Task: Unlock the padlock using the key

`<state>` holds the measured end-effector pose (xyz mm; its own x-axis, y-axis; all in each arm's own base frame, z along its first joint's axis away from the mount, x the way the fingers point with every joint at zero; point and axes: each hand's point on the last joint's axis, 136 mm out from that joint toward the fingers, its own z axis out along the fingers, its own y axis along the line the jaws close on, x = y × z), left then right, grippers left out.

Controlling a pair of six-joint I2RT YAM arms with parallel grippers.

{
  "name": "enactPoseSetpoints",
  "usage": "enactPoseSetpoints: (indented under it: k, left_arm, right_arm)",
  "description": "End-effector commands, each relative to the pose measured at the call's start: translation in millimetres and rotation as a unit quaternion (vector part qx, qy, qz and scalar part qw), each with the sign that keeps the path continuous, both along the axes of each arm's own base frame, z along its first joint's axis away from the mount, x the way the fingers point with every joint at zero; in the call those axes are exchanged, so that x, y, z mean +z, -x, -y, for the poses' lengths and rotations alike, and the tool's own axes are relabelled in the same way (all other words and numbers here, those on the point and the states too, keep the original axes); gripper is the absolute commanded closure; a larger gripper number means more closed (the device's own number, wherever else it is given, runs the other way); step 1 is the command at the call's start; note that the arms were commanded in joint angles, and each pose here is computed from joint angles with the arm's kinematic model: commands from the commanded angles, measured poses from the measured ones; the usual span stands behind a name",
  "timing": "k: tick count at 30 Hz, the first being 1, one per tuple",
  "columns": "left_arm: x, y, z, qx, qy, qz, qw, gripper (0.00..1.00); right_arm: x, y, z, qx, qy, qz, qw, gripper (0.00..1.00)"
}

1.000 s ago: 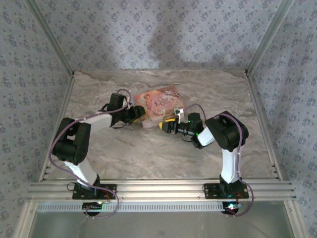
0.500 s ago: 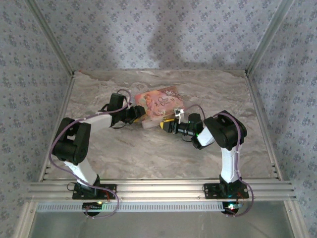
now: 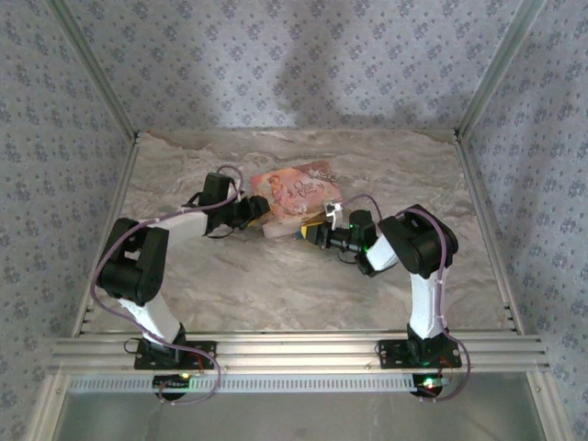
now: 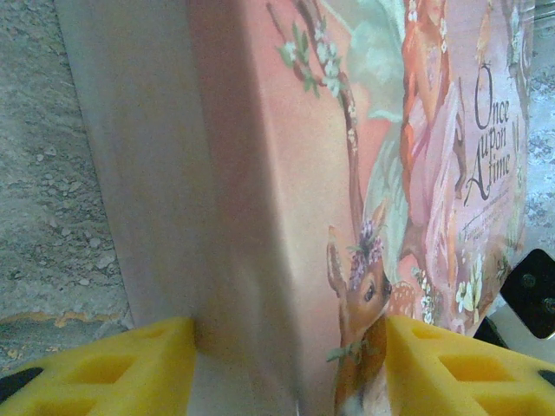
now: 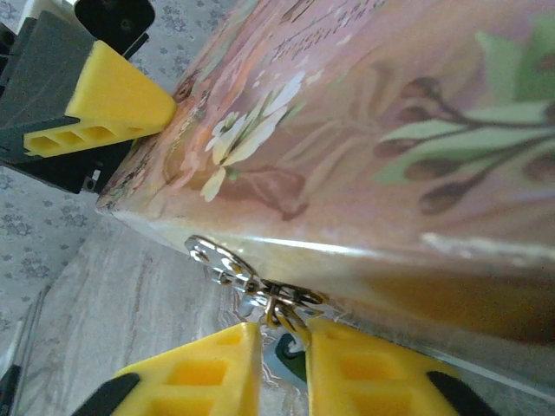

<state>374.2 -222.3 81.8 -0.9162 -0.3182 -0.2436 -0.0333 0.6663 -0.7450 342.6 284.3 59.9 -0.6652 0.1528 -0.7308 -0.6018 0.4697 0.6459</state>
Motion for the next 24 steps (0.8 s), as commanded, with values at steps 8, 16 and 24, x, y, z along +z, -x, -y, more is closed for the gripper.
enactPoseSetpoints:
  k: [8,16,24]
  left_arm:
    - [-37.7,28.1,-9.9,0.002,-0.043,-0.069,0.997,0.44]
    - [-39.2,29.9,-11.5,0.004,-0.046,-0.07,0.996,0.44]
    - [-41.0,30.7,-12.1,0.005,-0.047,-0.072,0.996,0.44]
  right_arm:
    - [7.4,-0.4,-1.8,0.001,-0.001,0.01,1.0,0.96]
    - [12.1,-4.3,4.9,-0.023,-0.012,0.005,1.0,1.0]
    - [18.5,-9.3,18.0,-0.054,-0.032,-0.003,0.998,1.0]
